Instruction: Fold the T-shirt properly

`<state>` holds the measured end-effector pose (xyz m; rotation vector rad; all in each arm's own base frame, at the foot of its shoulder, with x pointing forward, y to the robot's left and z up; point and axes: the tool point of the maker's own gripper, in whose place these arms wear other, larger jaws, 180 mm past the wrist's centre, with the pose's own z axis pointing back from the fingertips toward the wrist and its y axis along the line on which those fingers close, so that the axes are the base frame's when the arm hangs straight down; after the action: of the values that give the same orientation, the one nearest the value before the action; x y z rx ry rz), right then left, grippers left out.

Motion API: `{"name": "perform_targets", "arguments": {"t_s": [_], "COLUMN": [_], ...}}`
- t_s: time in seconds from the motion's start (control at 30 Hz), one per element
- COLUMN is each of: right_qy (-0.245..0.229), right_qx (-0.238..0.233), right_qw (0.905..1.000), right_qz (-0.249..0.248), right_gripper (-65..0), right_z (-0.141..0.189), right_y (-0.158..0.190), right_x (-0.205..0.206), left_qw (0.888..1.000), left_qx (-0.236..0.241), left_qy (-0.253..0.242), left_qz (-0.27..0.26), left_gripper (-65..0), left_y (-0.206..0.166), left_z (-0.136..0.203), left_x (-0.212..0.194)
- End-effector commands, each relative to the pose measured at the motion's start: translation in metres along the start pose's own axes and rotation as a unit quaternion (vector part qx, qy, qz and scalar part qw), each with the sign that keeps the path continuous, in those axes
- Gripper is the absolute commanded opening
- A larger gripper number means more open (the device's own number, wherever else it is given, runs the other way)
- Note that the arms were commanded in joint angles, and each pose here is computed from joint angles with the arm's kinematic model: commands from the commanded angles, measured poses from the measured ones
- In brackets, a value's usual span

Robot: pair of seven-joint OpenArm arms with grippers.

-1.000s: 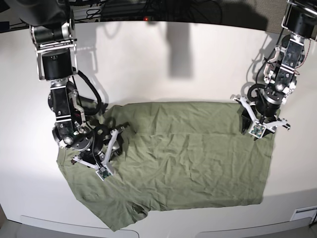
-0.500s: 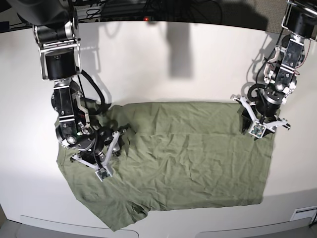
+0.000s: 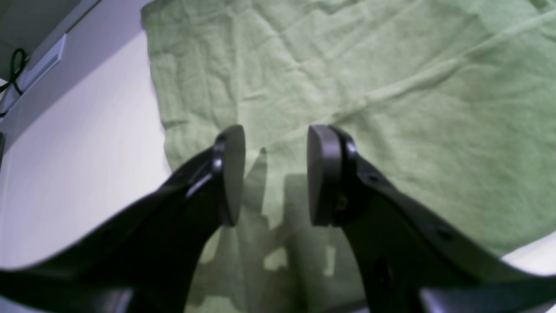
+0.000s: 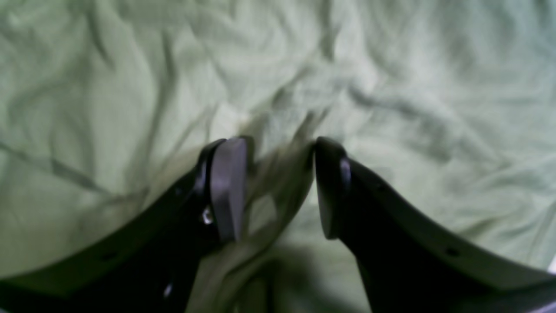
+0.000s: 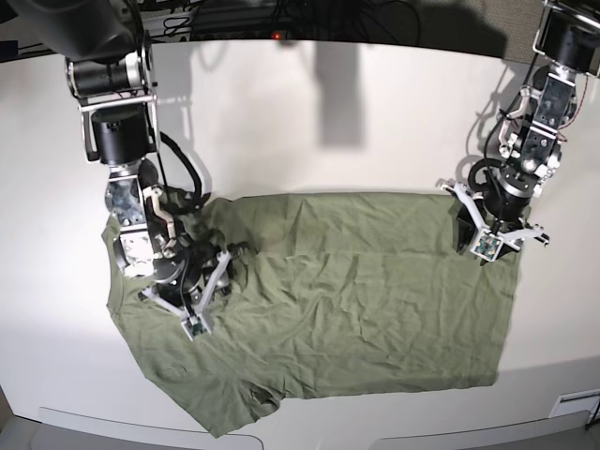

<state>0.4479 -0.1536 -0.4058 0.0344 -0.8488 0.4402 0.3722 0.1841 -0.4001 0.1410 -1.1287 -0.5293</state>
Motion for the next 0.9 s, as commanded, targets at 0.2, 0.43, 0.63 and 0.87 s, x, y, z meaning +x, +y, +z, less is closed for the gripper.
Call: {"name": "perform_targets", "arguments": {"t_s": [0.2, 0.43, 0.63, 0.87], "right_qy": [-0.062, -0.042, -0.059, -0.001], "right_qx": [0.016, 0.043, 0.024, -0.013], "right_qw": [0.9979, 0.998, 0.998, 0.9976], "right_qz": [0.006, 0.016, 0.007, -0.068], "right_gripper": [-38.7, -38.7, -38.7, -38.7], "right_z": [0.003, 0.023, 0.058, 0.071], "right_y": [0.001, 0.006, -0.015, -0.045], "right_x": [0.051, 0.051, 0.053, -0.015], "left_qw": [0.999, 0.999, 0.999, 0.999], "left_qx": [0.015, 0.015, 0.015, 0.013], "left_qy": [-0.028, -0.028, -0.028, -0.025], "left_qz": [-0.006, -0.006, -0.005, 0.022], "left_gripper": [-41.5, -41.5, -41.5, -41.6], "left_y": [0.015, 0.015, 0.015, 0.014], "left_z": [-0.002, -0.002, -0.002, -0.002], "left_x": [0.018, 0.018, 0.019, 0.017]}}
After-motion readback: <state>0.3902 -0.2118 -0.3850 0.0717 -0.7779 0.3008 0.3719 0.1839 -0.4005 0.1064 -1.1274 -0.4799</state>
